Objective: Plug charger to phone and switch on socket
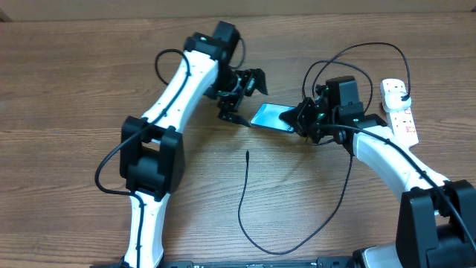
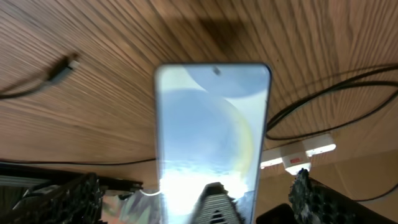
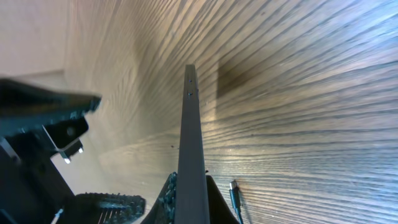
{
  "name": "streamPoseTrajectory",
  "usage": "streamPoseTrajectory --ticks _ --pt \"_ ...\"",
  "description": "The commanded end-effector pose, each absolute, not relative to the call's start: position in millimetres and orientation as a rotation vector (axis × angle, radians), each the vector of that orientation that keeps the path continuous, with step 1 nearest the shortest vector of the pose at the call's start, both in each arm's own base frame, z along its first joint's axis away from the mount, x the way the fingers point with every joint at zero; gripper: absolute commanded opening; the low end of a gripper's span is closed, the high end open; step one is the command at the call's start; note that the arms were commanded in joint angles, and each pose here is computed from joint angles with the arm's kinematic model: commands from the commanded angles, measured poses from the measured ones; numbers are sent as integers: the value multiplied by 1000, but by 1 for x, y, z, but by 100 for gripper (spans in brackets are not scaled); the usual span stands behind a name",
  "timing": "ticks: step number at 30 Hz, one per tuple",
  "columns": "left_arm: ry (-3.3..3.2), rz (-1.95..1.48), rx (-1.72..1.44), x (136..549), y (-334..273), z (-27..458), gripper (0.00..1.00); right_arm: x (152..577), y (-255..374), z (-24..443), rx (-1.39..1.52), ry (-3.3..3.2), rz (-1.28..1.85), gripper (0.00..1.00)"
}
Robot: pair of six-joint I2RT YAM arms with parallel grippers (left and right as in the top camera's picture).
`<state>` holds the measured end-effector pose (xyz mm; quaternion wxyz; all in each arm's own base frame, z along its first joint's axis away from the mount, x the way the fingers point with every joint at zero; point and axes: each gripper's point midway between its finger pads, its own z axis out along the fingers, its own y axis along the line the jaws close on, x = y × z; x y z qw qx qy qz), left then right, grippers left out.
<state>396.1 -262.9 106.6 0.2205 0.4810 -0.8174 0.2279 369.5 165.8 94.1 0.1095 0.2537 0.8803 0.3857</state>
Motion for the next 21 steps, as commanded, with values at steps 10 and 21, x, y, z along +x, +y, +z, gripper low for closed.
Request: streamPoseTrajectory --ticks 10,21 --pt "-2293 716 1264 407 -245 120 99 376 174 126 1626 2380 1558 4" --pt "-2305 754 1271 415 -248 121 60 390 187 158 1416 2326 1755 4"
